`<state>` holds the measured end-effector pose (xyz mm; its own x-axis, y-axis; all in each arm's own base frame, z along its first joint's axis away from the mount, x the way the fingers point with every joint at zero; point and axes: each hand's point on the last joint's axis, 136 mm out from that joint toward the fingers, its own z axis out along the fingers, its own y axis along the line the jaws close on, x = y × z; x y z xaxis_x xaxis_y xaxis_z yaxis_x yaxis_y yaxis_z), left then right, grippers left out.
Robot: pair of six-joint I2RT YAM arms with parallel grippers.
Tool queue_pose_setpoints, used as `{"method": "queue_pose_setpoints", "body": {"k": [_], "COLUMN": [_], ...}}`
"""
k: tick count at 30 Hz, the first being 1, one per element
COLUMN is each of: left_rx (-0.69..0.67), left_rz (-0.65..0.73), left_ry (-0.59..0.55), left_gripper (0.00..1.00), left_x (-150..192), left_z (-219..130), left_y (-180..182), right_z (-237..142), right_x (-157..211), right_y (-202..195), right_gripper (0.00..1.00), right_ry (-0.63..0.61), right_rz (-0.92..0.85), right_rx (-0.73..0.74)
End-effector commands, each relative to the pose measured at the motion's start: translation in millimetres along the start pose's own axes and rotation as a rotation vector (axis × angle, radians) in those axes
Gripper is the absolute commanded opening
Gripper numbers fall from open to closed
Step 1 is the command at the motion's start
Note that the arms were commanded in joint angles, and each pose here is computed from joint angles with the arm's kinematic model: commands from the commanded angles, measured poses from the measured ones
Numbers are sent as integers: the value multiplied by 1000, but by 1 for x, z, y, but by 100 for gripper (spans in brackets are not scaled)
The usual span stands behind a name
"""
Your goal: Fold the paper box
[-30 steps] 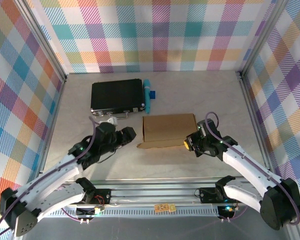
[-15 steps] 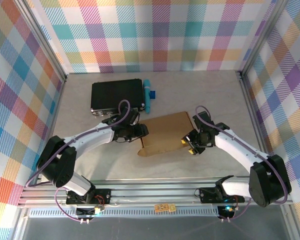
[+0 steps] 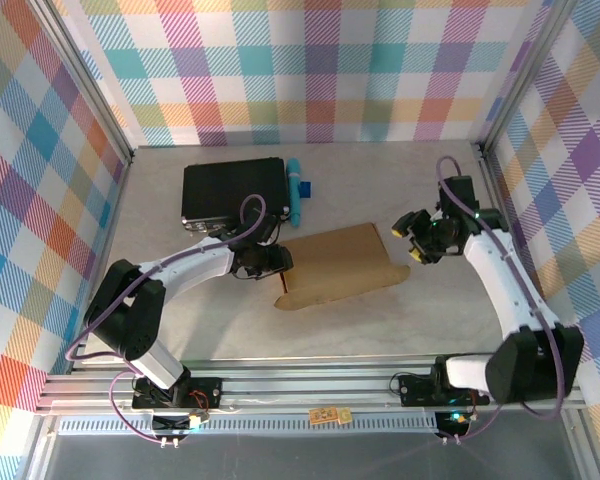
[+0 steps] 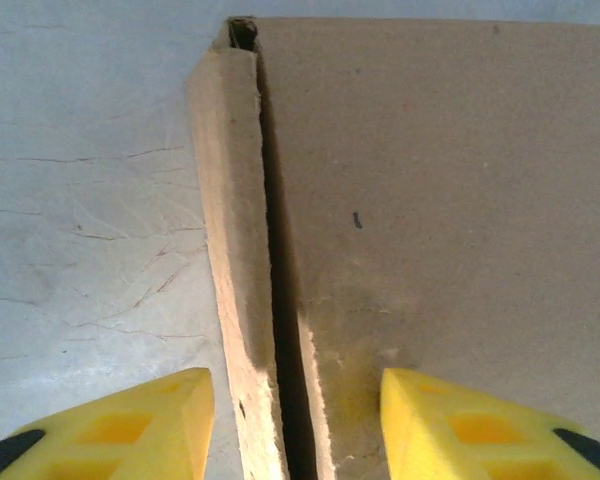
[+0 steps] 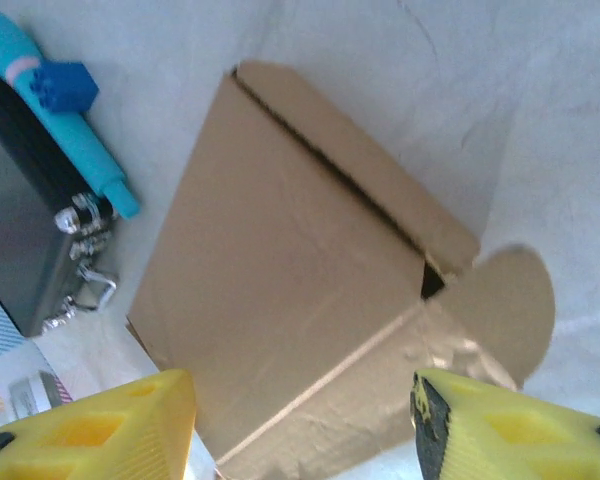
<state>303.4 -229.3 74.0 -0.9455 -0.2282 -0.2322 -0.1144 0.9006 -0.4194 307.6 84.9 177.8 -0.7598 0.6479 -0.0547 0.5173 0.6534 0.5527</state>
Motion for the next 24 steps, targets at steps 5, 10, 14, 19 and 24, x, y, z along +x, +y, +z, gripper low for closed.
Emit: {"method": "queue_pose_setpoints", "body": {"k": [5,10,14,19,24], "left_rx": [0,17,11,-1,-4], "left_rz": [-16,-27,-28,-23,-25], "left_ry": [27,11,7,6,6], "left_gripper": [37,29,24,17,5], "left_x": [9,9,9,12,15], "left_z": [12,14,12,11,10], "left_y": [11,14,16,22,31], "right_z": [60,96,115,133,146], "right_x": [-30,-41,-48,-52,-51], "right_y": [9,-10,-19,-23,-24], "right_gripper": [62,64,65,65,65], "right_ry": [172,249,267,306,349], "right_rz": [-93,-18,8,39,60], "right_rx": [-48,-55,-40,-36,-45]}}
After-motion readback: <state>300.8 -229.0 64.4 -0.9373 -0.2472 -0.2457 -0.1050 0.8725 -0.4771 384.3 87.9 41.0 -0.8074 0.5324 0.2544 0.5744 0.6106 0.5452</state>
